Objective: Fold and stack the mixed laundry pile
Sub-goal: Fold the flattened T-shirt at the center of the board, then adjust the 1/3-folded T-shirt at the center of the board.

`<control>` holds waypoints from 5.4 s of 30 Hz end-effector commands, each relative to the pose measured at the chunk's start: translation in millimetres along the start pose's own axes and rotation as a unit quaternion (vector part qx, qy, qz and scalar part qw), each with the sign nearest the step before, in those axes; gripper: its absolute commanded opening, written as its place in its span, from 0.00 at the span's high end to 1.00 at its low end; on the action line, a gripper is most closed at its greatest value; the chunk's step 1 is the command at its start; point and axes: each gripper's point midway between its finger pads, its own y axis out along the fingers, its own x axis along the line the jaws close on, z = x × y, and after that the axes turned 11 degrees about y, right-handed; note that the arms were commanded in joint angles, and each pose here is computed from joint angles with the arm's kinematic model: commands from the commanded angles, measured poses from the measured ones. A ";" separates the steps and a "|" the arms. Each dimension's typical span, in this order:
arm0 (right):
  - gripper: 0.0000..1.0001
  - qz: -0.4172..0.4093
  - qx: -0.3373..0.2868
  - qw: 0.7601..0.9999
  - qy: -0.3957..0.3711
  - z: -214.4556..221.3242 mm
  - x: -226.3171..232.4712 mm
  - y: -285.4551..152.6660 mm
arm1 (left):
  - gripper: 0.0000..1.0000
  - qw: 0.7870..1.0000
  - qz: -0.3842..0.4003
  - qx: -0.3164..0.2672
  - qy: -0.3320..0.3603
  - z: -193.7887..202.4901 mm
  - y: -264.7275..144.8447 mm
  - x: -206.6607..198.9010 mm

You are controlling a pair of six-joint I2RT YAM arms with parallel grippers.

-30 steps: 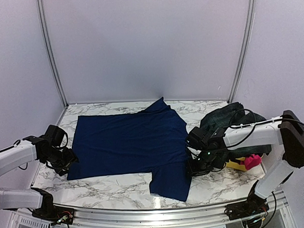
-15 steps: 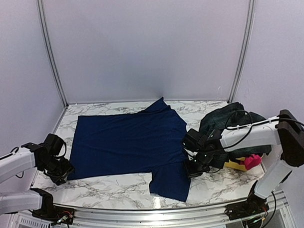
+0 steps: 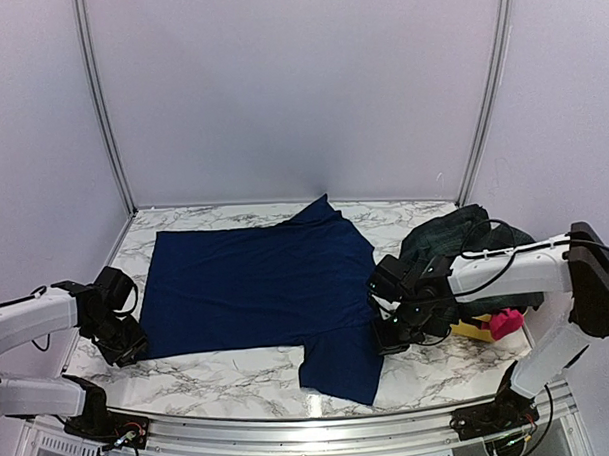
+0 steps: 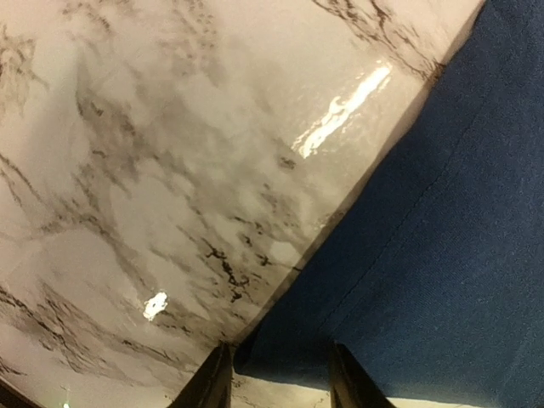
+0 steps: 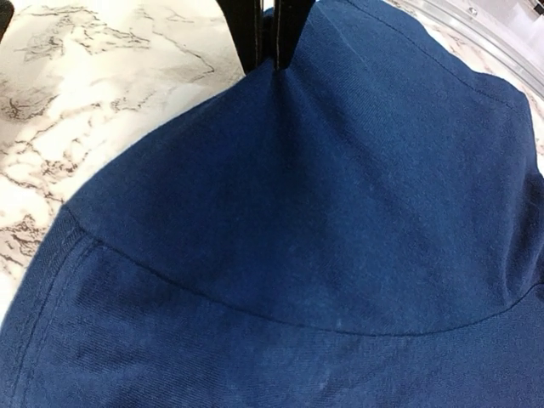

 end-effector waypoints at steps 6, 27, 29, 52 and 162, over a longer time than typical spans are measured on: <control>1.00 -0.031 -0.020 0.999 -0.020 -2.4 13.8 -22.3 | 0.85 1.000 0.021 0.007 0.000 2.6 -2.2 -7.3; 1.00 -0.113 -0.082 0.990 -0.021 -12.2 31.0 -88.0 | 1.00 0.996 0.086 -0.032 0.016 -20.0 -66.5 -39.1; 1.00 -0.117 -0.085 0.989 -0.007 -23.0 27.0 -91.0 | 1.00 0.995 0.087 -0.033 0.019 -26.4 -71.1 -46.1; 1.00 -0.113 -0.054 0.991 0.035 -153.9 9.2 -77.5 | 1.00 0.994 0.084 -0.065 0.013 -133.0 -63.9 -85.3; 0.75 -0.144 0.000 0.989 -0.010 -100.4 10.4 -1.1 | 0.40 0.823 0.282 0.081 0.486 168.9 24.1 -322.5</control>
